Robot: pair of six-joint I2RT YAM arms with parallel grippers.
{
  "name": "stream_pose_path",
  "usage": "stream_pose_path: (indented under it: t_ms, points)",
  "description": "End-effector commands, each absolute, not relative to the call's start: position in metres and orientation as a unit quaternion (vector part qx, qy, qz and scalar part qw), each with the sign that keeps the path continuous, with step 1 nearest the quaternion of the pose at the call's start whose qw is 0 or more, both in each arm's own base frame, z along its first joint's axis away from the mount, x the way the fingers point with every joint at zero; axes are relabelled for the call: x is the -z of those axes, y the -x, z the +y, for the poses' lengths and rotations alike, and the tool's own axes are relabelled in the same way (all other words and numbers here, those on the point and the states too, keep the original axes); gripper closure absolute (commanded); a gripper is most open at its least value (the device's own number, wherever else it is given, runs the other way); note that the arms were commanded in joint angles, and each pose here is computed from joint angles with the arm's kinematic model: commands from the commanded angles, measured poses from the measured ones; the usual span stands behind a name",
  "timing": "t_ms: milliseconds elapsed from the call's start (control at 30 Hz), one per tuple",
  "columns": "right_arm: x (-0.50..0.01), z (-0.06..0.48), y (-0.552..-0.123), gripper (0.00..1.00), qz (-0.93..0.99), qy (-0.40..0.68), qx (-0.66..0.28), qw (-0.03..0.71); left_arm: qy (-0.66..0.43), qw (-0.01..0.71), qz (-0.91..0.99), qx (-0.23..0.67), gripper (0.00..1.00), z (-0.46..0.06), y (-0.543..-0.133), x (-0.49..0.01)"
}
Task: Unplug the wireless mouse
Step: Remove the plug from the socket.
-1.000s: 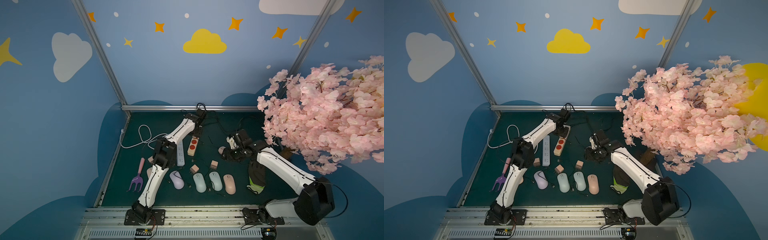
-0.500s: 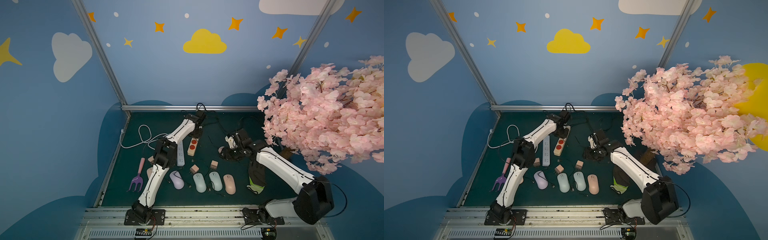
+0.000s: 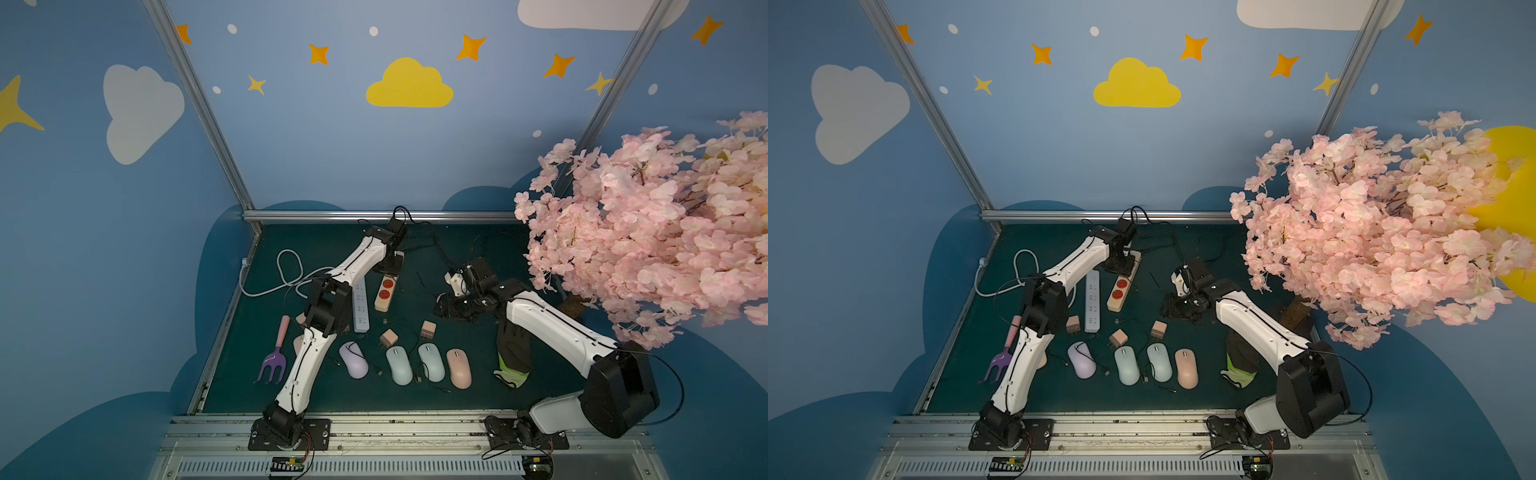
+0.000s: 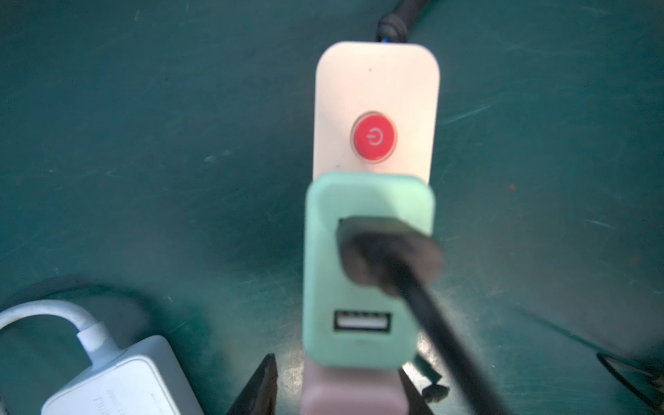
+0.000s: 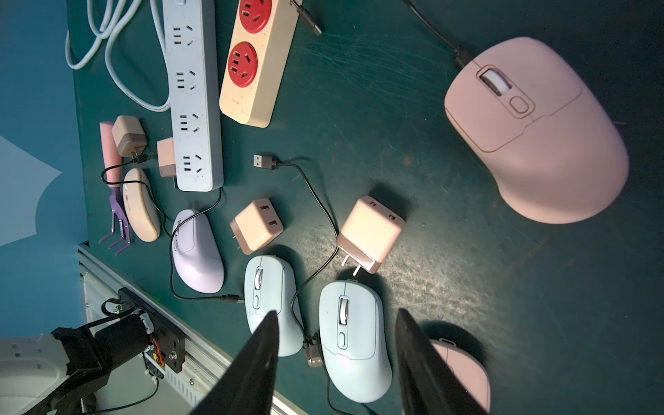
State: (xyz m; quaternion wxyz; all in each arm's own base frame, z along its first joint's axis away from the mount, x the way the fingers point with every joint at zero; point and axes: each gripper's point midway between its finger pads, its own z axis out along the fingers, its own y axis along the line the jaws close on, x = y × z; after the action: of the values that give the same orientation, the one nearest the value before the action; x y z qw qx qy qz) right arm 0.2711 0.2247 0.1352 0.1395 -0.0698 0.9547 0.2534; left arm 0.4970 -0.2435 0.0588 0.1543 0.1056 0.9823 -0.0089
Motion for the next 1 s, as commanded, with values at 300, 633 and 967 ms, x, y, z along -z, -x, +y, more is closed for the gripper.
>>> stream_pose_path:
  t_ms: [300, 633, 967]
  points:
    - [-0.141, 0.234, -0.274, 0.48, 0.95, 0.078, -0.266, 0.141, -0.103, 0.188, 0.976, 0.027, 0.52, -0.245, -0.502, -0.098]
    - [-0.137, 0.234, -0.273, 0.48, 0.951, 0.08, -0.265, 0.139, -0.108, 0.189, 0.975, 0.039, 0.6, -0.249, -0.502, -0.102]
    - [-0.136, 0.235, -0.273, 0.48, 0.951, 0.079, -0.266, 0.138, -0.108, 0.184, 0.977, 0.03, 0.72, -0.246, -0.501, -0.097]
